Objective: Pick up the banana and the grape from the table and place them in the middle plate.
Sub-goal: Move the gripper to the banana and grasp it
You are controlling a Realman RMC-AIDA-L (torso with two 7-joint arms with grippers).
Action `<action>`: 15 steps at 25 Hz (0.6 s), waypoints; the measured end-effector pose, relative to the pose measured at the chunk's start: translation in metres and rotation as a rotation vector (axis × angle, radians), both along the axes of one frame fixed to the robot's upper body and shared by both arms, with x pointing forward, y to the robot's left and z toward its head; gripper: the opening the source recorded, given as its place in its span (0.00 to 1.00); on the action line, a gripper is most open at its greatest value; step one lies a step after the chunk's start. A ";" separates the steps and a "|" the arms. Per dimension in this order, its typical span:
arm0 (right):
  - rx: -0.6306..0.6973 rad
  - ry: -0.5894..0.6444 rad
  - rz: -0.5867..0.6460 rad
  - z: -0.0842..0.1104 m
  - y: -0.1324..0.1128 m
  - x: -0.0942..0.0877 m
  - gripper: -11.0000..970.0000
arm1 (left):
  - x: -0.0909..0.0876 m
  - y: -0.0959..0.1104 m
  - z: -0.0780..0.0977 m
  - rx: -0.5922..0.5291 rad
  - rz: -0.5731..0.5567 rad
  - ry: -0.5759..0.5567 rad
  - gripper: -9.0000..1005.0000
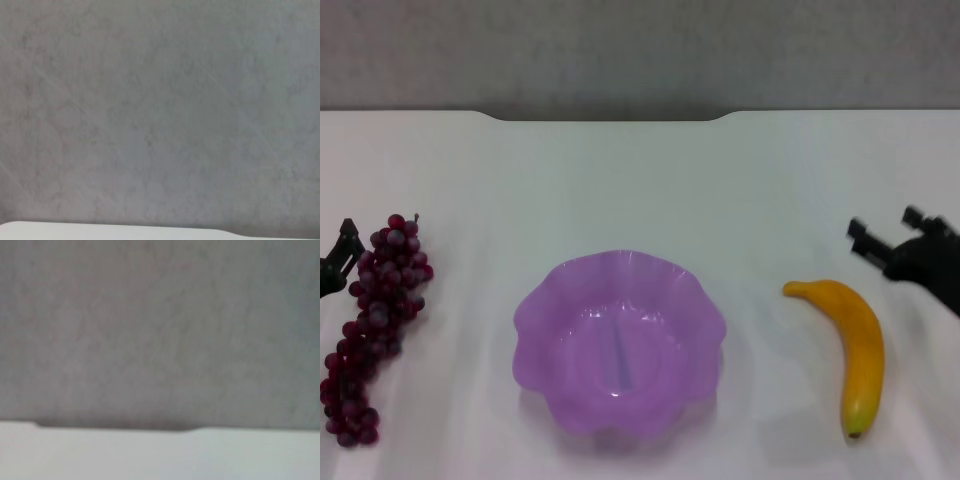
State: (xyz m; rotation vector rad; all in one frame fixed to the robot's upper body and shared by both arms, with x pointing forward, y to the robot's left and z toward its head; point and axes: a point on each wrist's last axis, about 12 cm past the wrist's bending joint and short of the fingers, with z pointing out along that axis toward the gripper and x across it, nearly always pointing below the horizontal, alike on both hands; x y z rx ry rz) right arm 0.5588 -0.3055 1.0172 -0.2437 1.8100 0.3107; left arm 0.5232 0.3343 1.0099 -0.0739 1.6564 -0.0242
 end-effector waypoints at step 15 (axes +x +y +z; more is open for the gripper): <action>-0.047 0.190 0.046 -0.030 0.001 -0.023 0.91 | -0.006 0.001 0.003 0.008 -0.003 -0.044 0.89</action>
